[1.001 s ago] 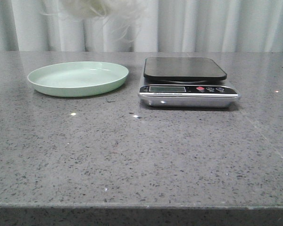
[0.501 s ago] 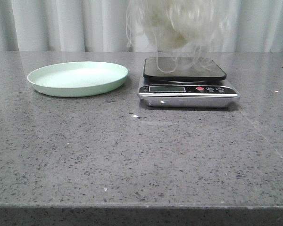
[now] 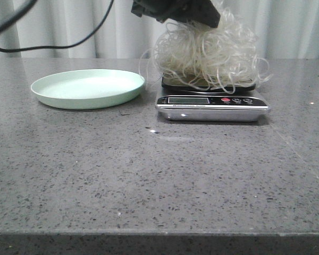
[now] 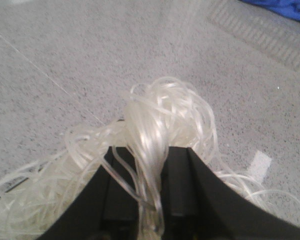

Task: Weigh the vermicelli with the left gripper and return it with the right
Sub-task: 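Lower the vermicelli onto the scale pan and open the left gripper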

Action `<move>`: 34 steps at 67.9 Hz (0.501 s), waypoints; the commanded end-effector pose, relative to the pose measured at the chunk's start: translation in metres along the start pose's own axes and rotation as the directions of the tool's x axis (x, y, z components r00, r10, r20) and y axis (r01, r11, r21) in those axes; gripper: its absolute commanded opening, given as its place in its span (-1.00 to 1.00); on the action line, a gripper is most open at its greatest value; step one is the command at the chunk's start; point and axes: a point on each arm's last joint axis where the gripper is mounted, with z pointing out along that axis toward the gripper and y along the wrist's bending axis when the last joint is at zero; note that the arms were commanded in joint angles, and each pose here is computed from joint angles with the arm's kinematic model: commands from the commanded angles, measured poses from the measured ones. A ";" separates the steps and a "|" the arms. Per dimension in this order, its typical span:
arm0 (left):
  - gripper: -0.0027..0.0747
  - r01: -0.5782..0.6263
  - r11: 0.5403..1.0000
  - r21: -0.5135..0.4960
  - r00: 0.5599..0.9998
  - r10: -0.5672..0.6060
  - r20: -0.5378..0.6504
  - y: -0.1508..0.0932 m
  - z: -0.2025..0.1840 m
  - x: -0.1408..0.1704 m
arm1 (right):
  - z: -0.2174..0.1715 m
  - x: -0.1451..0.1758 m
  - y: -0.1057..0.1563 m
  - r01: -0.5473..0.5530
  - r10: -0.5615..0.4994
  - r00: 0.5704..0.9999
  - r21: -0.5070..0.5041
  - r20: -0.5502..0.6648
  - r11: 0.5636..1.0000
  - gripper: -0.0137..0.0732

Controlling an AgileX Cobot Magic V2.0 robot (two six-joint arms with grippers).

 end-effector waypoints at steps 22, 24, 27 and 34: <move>0.34 -0.024 1.000 0.018 0.995 0.022 0.097 -0.014 -0.025 -0.032 | -0.002 -0.010 0.000 0.013 -0.013 0.995 0.002 0.096 1.000 -0.34; 0.42 -0.030 0.999 0.018 0.994 0.028 0.104 -0.016 -0.028 -0.035 | -0.002 -0.010 0.000 0.013 -0.013 0.995 0.002 0.096 1.000 -0.34; 0.47 -0.043 0.999 0.010 0.993 0.042 0.111 -0.016 -0.033 -0.038 | -0.002 -0.010 0.000 0.013 -0.013 0.995 0.002 0.096 1.000 -0.34; 0.47 -0.122 0.992 -0.025 0.985 0.124 0.118 -0.019 -0.049 -0.048 | -0.002 -0.010 0.000 0.013 -0.013 0.995 0.002 0.096 1.000 -0.34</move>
